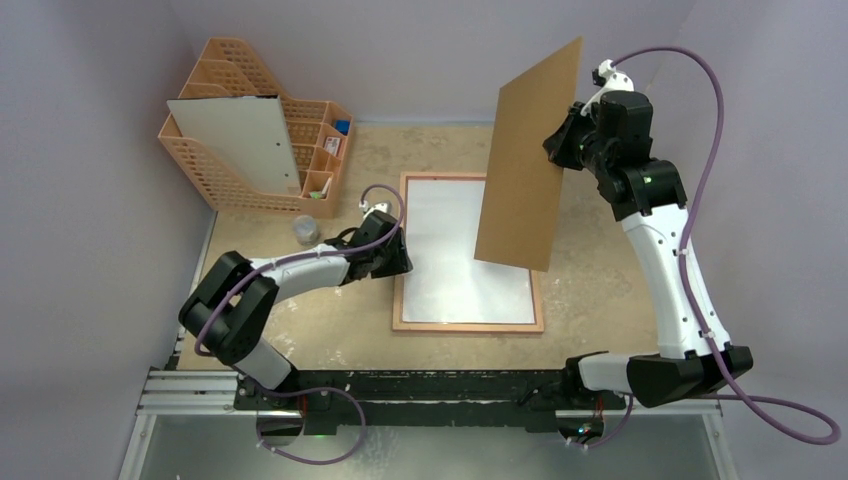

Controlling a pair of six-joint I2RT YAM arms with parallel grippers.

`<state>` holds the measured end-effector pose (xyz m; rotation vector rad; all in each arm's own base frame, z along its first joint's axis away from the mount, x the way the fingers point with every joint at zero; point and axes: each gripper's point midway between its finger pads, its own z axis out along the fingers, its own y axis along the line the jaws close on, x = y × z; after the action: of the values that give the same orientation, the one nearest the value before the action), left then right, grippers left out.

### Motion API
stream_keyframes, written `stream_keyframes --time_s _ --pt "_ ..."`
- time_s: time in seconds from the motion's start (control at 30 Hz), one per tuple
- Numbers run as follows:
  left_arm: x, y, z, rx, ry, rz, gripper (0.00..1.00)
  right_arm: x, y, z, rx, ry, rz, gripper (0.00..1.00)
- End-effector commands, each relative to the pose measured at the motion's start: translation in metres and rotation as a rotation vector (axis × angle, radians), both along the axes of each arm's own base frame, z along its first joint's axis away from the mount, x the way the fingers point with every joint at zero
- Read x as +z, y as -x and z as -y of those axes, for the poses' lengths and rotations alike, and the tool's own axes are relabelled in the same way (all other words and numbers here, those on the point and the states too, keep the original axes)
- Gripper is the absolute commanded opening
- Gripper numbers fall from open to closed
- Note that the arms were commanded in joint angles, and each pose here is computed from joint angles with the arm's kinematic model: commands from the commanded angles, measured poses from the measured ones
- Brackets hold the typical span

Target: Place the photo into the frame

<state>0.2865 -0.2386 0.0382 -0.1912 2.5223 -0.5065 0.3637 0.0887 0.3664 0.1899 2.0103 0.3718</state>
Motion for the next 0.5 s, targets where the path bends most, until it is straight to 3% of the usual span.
stream_keyframes --time_s 0.0,0.3,0.47 --pt "0.011 -0.022 0.012 -0.042 0.008 0.049 0.44 0.035 0.003 -0.003 0.021 -0.026 0.122 0.0" --pt "-0.011 -0.025 -0.009 0.039 -0.079 -0.009 0.27 0.032 0.004 -0.003 0.023 -0.025 0.114 0.0" --pt "-0.01 -0.026 -0.024 0.099 -0.101 -0.01 0.24 0.034 -0.001 0.008 -0.022 0.021 0.124 0.0"
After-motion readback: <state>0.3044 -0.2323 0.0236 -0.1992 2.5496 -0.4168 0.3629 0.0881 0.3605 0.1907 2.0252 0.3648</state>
